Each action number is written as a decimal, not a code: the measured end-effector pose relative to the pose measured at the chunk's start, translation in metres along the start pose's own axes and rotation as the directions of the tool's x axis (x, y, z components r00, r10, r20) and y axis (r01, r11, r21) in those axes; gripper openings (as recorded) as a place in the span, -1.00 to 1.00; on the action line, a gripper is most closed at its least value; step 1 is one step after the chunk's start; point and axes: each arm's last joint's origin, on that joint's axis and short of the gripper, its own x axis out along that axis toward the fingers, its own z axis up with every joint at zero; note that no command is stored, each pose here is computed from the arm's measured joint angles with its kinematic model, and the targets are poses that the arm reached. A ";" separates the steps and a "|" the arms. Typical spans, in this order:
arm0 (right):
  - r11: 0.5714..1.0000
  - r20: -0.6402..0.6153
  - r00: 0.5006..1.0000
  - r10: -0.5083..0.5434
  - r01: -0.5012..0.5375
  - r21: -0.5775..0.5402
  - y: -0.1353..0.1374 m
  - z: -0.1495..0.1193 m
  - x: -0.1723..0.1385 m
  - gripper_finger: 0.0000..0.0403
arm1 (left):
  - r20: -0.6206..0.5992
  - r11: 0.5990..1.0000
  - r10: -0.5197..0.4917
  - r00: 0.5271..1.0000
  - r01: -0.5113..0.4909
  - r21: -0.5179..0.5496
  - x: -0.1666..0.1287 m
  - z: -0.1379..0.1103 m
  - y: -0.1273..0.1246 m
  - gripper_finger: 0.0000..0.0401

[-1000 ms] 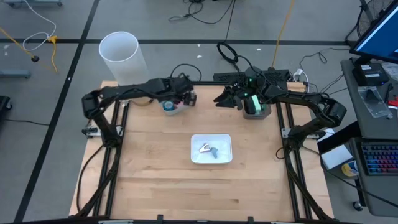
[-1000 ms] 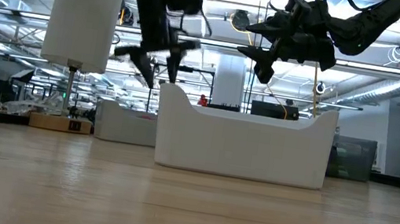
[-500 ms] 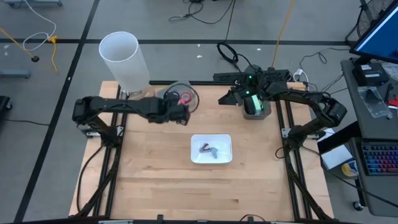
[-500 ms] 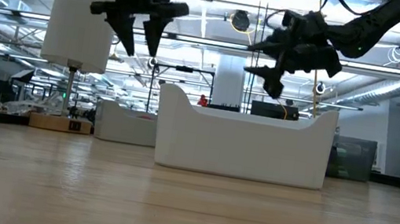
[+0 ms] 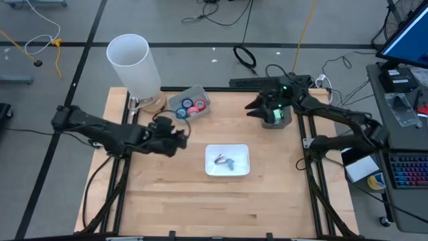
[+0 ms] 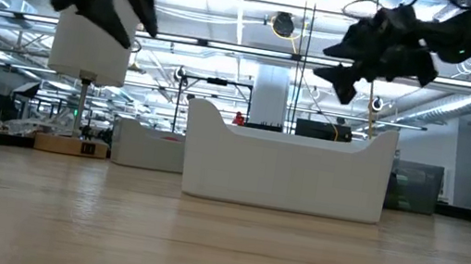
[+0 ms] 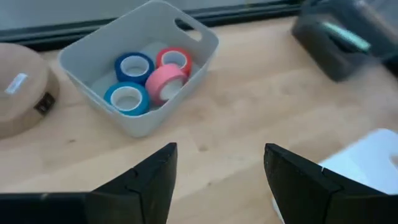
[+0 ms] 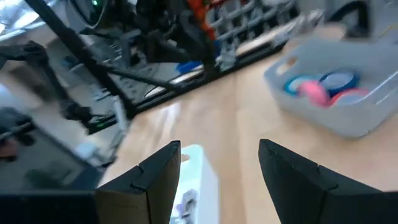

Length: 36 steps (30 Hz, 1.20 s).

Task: Pick and place Stapler, Stapler remover, tape
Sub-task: Return to Home Position

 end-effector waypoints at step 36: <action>0.958 0.238 0.930 -0.279 0.288 -0.005 0.084 -0.072 -0.062 0.05 | 0.294 0.840 -0.529 0.796 0.541 0.047 -0.032 -0.044 0.120 0.19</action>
